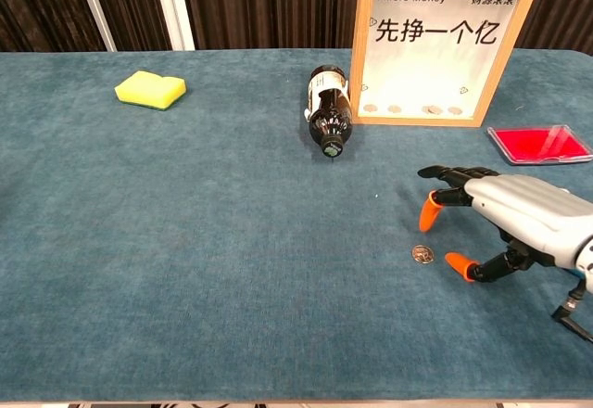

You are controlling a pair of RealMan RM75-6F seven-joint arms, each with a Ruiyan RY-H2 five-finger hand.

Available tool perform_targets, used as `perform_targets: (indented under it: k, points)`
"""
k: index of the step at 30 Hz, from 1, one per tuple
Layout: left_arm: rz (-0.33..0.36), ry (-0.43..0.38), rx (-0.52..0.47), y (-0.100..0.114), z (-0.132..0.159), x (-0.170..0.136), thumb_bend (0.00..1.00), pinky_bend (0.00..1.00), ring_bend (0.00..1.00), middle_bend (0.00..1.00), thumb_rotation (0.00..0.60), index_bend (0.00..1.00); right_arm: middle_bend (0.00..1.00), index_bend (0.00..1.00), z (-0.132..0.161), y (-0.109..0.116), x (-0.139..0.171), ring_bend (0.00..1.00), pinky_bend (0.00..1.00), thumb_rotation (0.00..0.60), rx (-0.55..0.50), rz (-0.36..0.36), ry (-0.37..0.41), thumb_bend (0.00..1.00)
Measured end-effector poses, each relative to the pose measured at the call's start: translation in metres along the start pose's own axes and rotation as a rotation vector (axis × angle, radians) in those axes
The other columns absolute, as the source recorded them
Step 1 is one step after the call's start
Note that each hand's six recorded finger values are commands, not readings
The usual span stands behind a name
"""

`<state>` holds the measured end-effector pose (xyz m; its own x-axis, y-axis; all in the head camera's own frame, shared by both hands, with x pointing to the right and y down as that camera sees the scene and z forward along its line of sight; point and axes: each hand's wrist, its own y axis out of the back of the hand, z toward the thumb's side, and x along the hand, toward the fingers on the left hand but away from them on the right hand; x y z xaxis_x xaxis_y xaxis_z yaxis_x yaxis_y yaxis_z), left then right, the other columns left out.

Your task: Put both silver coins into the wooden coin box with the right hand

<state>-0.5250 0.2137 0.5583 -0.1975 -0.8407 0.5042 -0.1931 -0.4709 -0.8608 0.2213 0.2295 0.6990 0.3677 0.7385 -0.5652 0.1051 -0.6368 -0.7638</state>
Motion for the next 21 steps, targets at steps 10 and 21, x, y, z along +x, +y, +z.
perform_targets:
  k: [10,21]
  points:
    - [-0.004,0.003,0.003,-0.0006,-0.0004,-0.0002,0.4,0.0,0.0,0.0,0.6,0.01,0.0,0.39,-0.0002,-0.0039,0.0017,0.0,0.0,0.6,-0.027,0.006,-0.006,0.47]
    - [-0.008,0.01,0.005,-0.0012,-0.0012,-0.0001,0.4,0.0,0.0,0.0,0.6,0.01,0.0,0.44,0.0024,-0.0063,0.0021,0.0,0.0,0.6,-0.03,0.003,0.004,0.47]
